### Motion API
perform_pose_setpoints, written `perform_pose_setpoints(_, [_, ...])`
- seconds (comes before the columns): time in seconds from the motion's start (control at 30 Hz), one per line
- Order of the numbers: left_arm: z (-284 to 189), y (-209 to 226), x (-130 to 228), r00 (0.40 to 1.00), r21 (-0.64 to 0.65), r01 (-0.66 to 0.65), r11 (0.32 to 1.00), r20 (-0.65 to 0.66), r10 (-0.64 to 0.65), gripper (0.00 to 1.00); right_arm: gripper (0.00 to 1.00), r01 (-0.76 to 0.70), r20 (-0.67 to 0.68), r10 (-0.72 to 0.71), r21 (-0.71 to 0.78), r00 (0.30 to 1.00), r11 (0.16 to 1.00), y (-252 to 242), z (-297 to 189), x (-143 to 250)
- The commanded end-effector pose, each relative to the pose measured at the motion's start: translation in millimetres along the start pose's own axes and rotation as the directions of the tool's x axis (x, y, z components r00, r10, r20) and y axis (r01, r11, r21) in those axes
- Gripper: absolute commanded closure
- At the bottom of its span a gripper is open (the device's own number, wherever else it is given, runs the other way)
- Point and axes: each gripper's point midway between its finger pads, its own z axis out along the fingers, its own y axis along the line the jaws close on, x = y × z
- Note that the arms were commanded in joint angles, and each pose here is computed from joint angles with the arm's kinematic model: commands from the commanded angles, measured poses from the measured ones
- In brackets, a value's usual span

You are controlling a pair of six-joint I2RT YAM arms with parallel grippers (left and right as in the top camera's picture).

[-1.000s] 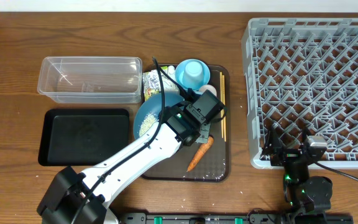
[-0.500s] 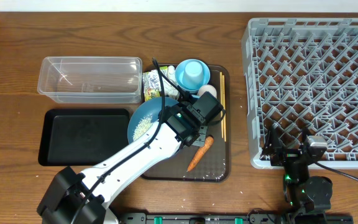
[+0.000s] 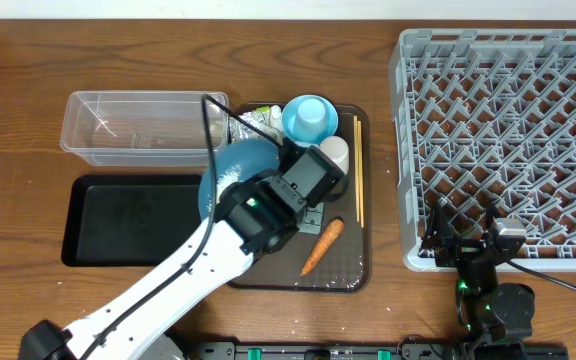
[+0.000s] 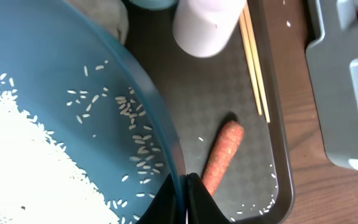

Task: Sort waste into correct bins and load items into the dishwasher rack
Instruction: 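Lift the blue bowl with the left gripper toward the black tray, then tilt the blue bowl with the left gripper, pouring rice onto black tray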

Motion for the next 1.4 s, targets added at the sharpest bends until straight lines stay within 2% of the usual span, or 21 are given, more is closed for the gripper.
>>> perform_pose_setpoints(0.0, [-22,15,-26,0.995,-0.027,0.025,0.999,0.101,-0.022,0.94,0.01,0.013,-0.001,-0.013,0.001,1.0,1.0,0,0,1])
perform_pose_setpoints(0.33, [-55,84,-55,0.95,-0.051,0.235,0.971,0.222,-0.219,0.94,0.01,0.013,-0.001,-0.013,0.002,1.0,1.0,0,0,1])
perform_pose_setpoints(0.7, [-58,145,-73,0.891,-0.005,0.401,0.916,0.237,-0.388,0.94,0.01,0.013,-0.001,-0.013,0.001,1.0,1.0,0,0,1])
perform_pose_setpoints(1.1, [-49,189,-61,0.802,0.121,0.566,0.815,0.145,-0.579,0.94,0.01,0.013,-0.001,-0.013,0.002,1.0,1.0,0,0,1])
perform_pose_setpoints(1.37, [-55,201,-60,0.769,0.23,0.597,0.768,0.106,-0.63,0.94,0.01,0.013,-0.001,-0.013,0.002,1.0,1.0,0,0,1])
